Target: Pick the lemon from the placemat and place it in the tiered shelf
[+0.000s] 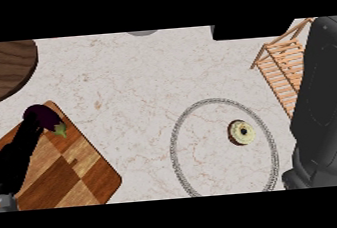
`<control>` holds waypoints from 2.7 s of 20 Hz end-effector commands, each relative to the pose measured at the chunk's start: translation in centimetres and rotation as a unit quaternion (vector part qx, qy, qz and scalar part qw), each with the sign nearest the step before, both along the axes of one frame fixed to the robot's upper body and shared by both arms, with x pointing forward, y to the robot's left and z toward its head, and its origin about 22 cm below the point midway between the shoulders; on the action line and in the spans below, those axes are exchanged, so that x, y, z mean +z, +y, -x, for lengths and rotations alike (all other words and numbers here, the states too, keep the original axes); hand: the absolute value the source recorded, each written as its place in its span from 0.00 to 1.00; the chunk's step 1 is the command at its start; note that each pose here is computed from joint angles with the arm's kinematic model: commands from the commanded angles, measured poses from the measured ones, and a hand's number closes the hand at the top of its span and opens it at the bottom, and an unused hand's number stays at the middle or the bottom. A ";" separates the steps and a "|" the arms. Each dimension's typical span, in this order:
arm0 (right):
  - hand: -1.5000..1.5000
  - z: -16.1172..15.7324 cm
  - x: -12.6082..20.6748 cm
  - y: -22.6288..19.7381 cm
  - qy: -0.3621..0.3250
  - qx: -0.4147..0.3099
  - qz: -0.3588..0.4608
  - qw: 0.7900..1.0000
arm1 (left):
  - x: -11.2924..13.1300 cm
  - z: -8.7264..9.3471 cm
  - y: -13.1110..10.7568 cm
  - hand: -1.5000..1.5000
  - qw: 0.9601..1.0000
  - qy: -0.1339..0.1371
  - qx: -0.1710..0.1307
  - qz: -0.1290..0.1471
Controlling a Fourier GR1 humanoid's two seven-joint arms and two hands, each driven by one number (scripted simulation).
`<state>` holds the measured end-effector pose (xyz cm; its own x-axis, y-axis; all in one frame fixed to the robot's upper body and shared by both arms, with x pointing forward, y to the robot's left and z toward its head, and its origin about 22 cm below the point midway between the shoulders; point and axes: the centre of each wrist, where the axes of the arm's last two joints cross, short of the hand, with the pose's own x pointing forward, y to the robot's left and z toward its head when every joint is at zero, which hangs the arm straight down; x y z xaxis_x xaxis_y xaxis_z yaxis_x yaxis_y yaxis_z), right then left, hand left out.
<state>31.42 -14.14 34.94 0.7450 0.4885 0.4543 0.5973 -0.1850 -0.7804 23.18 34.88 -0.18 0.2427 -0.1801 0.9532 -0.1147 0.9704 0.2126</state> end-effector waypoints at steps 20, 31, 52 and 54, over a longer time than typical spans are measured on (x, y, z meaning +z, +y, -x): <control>0.00 2.9 -5.6 -12.7 -0.001 -0.158 -0.104 0.982 | 0.2 -0.4 0.6 0.50 1.000 -0.007 0.000 0.008; 0.00 3.7 -5.0 -13.0 -0.043 -0.109 -0.100 0.988 | -1.0 -0.3 0.2 0.50 1.000 0.000 0.002 -0.002; 0.00 17.4 0.5 -6.0 -0.288 -0.076 -0.131 0.946 | -0.5 0.3 0.7 0.50 1.000 0.010 0.006 0.009; 0.00 18.9 0.5 -6.5 -0.311 -0.091 -0.140 0.936 | -0.7 0.8 1.3 0.50 1.000 0.018 0.022 -0.003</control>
<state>16.65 -21.31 35.35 0.3514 0.3436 0.8709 0.9362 -0.1372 -0.3236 22.93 35.56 -0.15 0.2585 -0.1713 0.9507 -0.1300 0.9690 0.2099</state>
